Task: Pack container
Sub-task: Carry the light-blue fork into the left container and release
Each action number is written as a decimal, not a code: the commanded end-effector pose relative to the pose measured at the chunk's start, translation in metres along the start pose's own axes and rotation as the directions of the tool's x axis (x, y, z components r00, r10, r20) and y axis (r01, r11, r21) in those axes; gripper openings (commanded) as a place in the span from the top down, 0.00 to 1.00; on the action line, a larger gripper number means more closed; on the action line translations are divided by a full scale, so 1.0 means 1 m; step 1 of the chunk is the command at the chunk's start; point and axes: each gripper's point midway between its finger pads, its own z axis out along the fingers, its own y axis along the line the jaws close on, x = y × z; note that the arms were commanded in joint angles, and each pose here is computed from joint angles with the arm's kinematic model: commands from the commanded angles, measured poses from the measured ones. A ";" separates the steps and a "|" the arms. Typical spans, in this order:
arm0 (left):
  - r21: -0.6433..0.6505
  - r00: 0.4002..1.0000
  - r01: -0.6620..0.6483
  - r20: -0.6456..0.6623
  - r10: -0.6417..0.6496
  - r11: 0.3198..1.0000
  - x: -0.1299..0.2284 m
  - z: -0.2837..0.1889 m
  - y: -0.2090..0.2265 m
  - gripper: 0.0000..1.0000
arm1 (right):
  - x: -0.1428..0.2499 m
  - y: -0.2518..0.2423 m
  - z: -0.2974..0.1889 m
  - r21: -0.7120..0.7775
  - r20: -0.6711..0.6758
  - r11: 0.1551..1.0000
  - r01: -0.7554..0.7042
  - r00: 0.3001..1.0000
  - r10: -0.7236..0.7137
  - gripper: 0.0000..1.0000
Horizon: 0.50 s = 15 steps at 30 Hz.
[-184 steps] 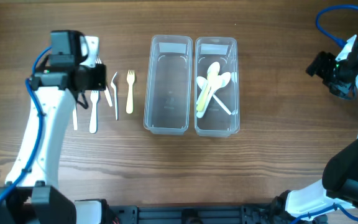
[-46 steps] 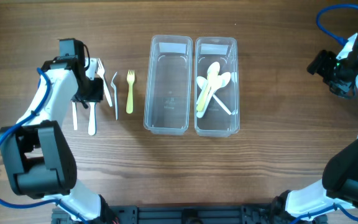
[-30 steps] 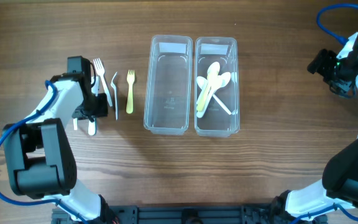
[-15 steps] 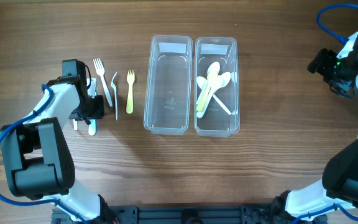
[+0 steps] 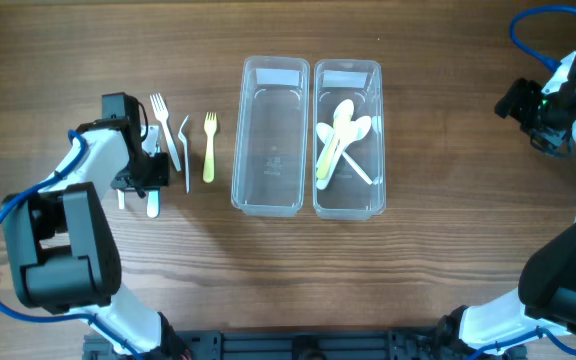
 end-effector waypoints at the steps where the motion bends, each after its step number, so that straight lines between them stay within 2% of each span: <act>1: -0.020 1.000 -0.024 -0.013 0.024 1.000 -0.009 -0.005 0.002 0.90 | 0.002 0.002 0.004 -0.007 -0.012 1.000 0.010 1.000 -0.010 0.24; 9: -0.027 0.994 -0.062 0.090 0.064 0.998 -0.043 -0.073 -0.011 0.91 | 0.002 0.002 0.004 -0.007 -0.013 1.000 0.010 1.000 -0.010 0.24; 12: -0.018 0.991 -0.097 0.090 0.098 0.995 -0.043 -0.095 -0.040 0.91 | 0.002 0.002 0.004 -0.007 -0.013 1.000 0.011 1.000 -0.011 0.24; 15: -0.028 0.958 -0.239 0.157 0.240 0.971 -0.052 -0.131 -0.094 0.92 | 0.003 0.002 0.004 -0.007 -0.014 1.000 0.010 1.000 -0.010 0.24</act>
